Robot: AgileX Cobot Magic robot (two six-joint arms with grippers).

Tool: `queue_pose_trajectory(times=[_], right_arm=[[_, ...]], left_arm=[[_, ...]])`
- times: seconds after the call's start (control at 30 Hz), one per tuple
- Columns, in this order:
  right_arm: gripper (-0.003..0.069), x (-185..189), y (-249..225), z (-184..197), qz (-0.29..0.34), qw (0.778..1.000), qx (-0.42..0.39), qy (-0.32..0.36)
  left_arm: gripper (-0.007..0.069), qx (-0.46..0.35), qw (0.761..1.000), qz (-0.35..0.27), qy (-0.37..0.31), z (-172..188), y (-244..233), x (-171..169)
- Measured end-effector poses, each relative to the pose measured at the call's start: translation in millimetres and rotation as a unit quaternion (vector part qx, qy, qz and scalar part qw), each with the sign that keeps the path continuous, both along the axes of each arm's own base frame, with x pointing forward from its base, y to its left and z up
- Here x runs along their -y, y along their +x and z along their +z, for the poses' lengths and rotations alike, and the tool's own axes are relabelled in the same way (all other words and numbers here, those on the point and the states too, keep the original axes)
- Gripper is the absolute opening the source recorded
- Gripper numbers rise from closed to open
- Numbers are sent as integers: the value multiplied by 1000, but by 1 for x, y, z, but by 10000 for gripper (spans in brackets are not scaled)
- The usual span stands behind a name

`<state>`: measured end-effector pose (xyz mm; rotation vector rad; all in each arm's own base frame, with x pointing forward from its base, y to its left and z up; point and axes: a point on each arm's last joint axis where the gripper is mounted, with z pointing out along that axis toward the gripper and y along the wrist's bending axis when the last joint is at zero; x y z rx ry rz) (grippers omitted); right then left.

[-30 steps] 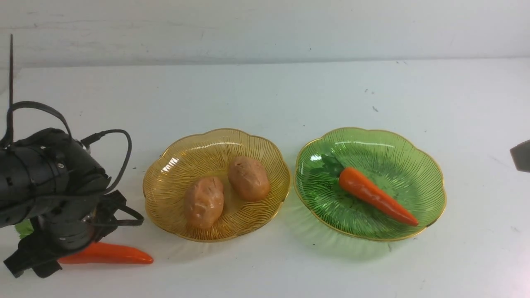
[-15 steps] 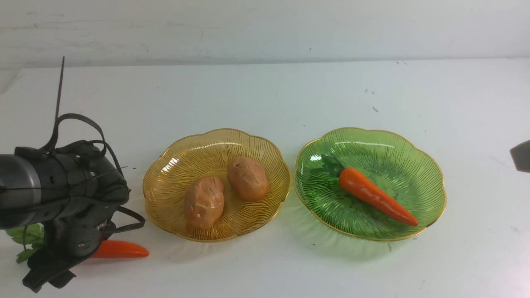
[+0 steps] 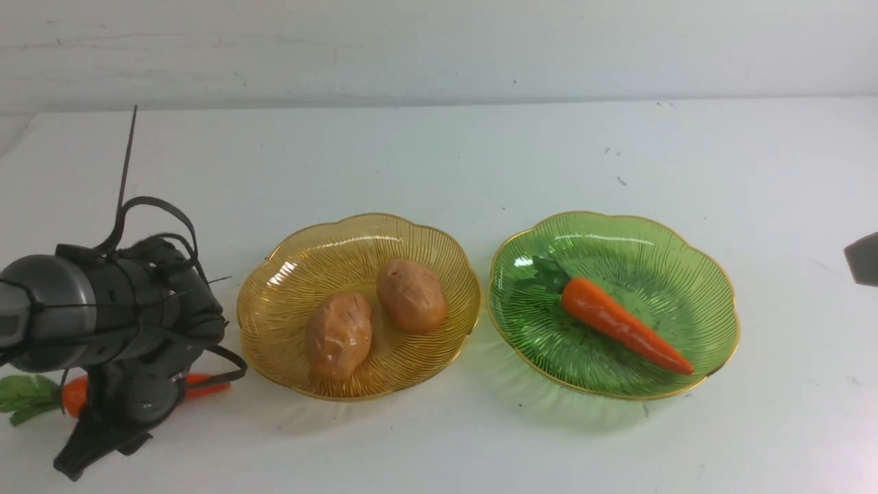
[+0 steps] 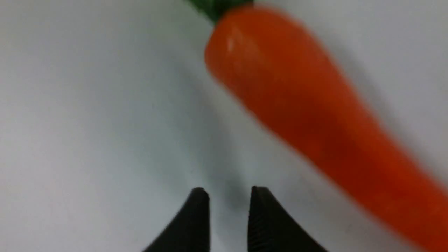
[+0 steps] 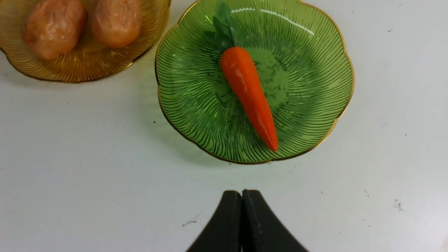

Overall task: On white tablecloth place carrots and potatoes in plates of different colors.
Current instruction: 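Pick up the carrot from the table and place it on the green plate with the left gripper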

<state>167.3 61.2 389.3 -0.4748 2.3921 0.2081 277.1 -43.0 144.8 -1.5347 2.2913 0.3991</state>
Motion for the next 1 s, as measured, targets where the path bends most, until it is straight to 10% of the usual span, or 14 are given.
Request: queue_pose_trajectory(times=[0.17,0.57,1.0], right_arm=[[-15,0,0,0,0,1000,-1,0],[-15,-1,0,0,2,1000,-3,6],[-15,-1,-1,-1,3,1000,-10,6]], left_arm=[[13,-8,999,-29,-25,1,-4,4],[20,117,944,-307,8,138,-20,-25],[536,130,980,-48,-144,65,30,-55]])
